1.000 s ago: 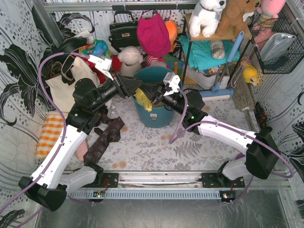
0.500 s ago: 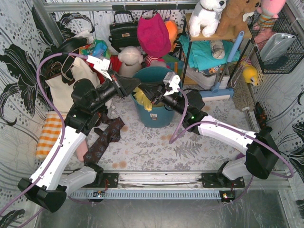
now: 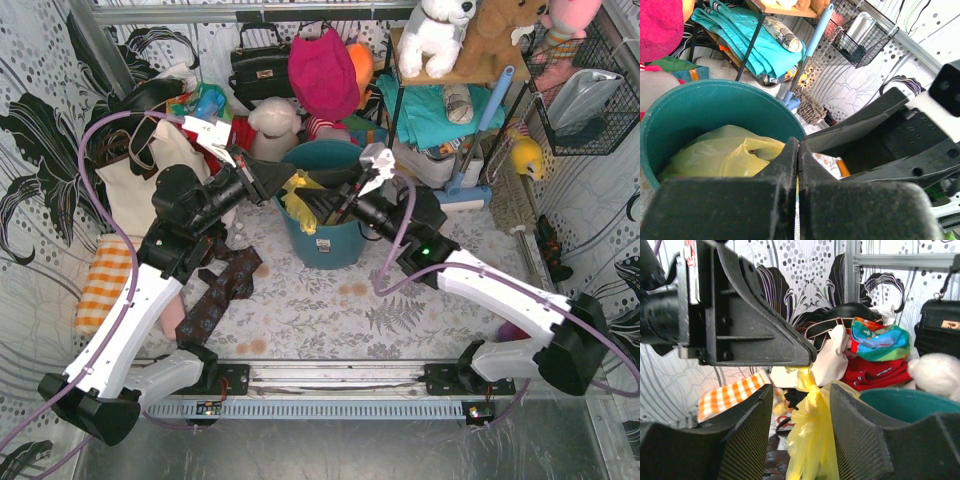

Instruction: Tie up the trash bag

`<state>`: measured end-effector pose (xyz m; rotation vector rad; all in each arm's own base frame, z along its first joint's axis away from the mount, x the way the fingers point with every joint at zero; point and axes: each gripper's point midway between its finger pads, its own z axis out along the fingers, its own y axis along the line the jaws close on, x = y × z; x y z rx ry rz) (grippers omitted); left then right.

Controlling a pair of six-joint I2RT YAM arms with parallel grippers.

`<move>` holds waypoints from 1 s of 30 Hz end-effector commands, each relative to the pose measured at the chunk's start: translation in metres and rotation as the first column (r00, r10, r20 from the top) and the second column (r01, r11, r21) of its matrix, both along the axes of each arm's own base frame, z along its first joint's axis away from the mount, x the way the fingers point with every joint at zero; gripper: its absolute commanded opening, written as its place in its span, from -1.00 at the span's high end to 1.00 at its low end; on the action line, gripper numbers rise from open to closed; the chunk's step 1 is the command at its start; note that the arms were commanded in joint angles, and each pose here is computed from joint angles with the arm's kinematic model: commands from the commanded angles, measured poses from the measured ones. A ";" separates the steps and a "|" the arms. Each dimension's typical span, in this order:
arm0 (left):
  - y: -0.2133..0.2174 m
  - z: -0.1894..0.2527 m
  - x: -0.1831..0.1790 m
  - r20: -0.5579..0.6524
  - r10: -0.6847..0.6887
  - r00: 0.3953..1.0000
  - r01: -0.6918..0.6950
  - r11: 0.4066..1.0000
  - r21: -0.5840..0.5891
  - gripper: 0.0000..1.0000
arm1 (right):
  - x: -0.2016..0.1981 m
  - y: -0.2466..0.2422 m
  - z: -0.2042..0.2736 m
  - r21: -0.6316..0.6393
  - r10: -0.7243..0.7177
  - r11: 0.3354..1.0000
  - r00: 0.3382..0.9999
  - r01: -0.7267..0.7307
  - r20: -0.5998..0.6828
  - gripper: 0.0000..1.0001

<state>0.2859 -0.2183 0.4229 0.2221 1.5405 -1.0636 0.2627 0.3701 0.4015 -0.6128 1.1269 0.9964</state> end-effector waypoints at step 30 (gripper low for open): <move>0.015 -0.021 0.065 -0.172 0.164 0.971 -0.163 0.986 0.020 1.00 | -0.004 -0.020 -0.077 -0.168 -0.153 0.984 0.750 0.056 -0.644 0.09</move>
